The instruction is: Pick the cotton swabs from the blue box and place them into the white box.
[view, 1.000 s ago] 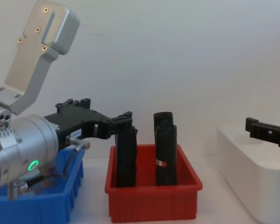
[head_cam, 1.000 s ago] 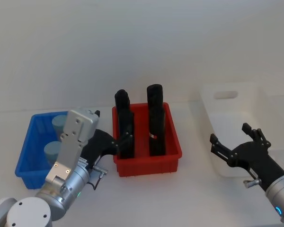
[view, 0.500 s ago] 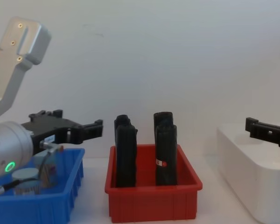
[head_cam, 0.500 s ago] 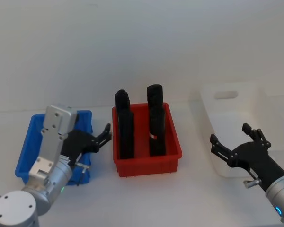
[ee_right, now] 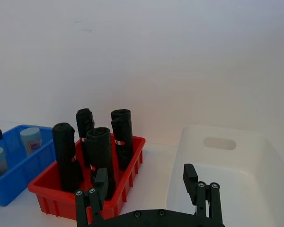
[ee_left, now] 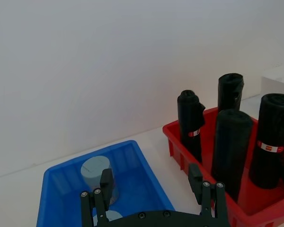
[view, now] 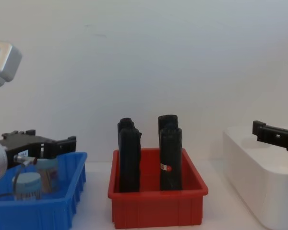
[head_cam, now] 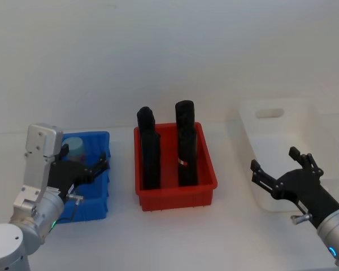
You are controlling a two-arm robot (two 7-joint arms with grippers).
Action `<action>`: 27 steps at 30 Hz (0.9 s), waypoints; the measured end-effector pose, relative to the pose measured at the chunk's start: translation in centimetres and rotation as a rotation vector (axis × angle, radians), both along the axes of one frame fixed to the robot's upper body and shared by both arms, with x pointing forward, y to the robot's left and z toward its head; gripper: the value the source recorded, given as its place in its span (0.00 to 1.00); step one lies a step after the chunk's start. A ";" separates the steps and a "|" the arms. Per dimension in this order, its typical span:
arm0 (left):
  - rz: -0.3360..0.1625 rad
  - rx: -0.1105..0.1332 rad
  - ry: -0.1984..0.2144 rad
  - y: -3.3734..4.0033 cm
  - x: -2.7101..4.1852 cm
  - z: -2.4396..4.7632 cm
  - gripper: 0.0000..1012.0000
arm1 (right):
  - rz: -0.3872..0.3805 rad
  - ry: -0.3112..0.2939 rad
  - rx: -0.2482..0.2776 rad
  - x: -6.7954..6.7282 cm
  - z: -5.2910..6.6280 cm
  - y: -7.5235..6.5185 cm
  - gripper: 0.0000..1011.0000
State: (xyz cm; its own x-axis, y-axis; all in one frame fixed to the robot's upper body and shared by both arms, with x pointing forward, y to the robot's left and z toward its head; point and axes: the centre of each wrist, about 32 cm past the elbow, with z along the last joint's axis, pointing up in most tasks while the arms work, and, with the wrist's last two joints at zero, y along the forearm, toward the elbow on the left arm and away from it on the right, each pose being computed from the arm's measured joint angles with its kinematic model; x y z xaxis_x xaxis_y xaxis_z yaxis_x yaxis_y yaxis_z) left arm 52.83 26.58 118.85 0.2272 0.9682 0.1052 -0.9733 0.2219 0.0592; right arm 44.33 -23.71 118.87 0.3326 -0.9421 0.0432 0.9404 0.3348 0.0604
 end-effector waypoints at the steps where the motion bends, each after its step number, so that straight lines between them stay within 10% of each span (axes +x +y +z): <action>1: 0.007 -0.003 0.009 0.27 0.15 -0.13 0.99 | 0.000 0.000 0.000 0.0 0.0 0.0 0.99; 27: 0.085 -0.023 0.113 3.36 1.66 -2.58 0.99 | 0.000 0.000 0.000 0.0 0.0 0.0 0.99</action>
